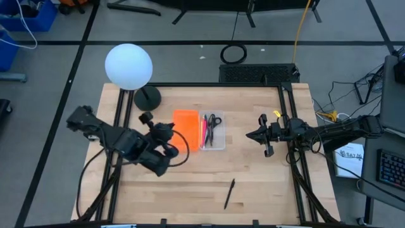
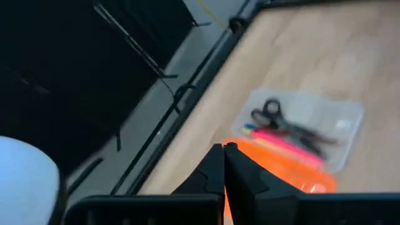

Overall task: Pick & place school supplies into a supply box
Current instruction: Put the black pen into the orange supply box

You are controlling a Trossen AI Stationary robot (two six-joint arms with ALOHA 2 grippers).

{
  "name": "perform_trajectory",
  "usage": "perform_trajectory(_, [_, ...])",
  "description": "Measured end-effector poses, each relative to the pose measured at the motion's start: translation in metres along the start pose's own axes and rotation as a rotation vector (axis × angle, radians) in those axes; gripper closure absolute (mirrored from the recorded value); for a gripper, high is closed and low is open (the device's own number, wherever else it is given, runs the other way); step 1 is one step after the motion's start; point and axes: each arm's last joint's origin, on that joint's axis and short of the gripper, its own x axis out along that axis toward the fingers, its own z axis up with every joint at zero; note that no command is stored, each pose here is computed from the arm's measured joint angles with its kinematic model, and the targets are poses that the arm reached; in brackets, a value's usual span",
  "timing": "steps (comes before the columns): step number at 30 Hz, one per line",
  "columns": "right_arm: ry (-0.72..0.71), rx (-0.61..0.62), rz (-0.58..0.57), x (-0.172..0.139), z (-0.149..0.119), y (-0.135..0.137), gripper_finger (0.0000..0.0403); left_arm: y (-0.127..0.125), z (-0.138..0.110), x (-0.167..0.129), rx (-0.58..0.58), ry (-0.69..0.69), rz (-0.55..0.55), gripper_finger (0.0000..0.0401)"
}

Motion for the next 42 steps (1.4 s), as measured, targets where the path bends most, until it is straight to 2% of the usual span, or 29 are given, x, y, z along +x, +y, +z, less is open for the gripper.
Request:
perform_trajectory(2, [-0.002,-0.017,0.0,0.0,0.0,0.0,0.0403,-0.001,-0.019,0.011,0.039,-0.014,-0.03,0.0394])
perform_trajectory(4, [-0.002,-0.019,0.001,0.0,0.0,0.0,0.0403,-0.005,-0.031,0.021,0.057,-0.082,-0.109,0.0397])
perform_trajectory(7, [-0.006,-0.017,0.001,0.0,0.001,0.0,0.0403,-0.008,-0.043,0.031,0.134,-0.233,-0.346,0.0396])
perform_trajectory(10, [-0.005,-0.019,0.0,0.0,0.0,0.0,0.0403,0.005,-0.051,0.036,0.148,-0.413,-0.589,0.0396])
perform_trajectory(13, [-0.052,-0.026,0.003,0.0,0.005,0.0,0.0403,0.026,-0.065,0.04,0.105,-0.503,-0.698,0.0398])
perform_trajectory(16, [-0.163,-0.026,0.013,-0.001,0.016,0.001,0.0403,0.043,-0.097,0.045,0.075,-0.503,-0.697,0.0398])
perform_trajectory(19, [-0.14,-0.029,0.034,-0.001,0.014,0.002,0.0403,0.051,-0.136,0.058,0.01,-0.51,-0.685,0.0398])
perform_trajectory(23, [-0.135,-0.004,0.036,-0.001,0.013,0.002,0.0403,0.057,-0.179,0.071,-0.149,-0.643,-0.692,0.0398])
perform_trajectory(26, [-0.183,0.069,0.047,-0.002,0.018,0.002,0.0403,0.057,-0.202,0.077,-0.196,-0.726,-0.724,0.0398])
perform_trajectory(29, [-0.19,0.056,0.039,-0.002,0.019,0.002,0.0403,0.057,-0.217,0.081,-0.216,-0.749,-0.724,0.0399])
perform_trajectory(33, [-0.19,0.038,-0.072,-0.002,0.018,-0.001,0.0403,0.056,-0.229,0.085,-0.209,-0.755,-0.719,0.0399])
perform_trajectory(35, [-0.188,0.03,-0.116,-0.002,0.017,-0.002,0.0403,0.055,-0.232,0.086,-0.167,-0.752,-0.704,0.0399])
perform_trajectory(39, [-0.077,-0.07,-0.138,0.0,0.007,-0.004,0.0403,0.055,-0.234,0.09,-0.123,-0.742,-0.616,0.0388])
perform_trajectory(42, [0.062,-0.067,-0.228,0.0,-0.005,-0.007,0.0403,0.054,-0.236,0.092,-0.124,-0.71,-0.563,0.038])
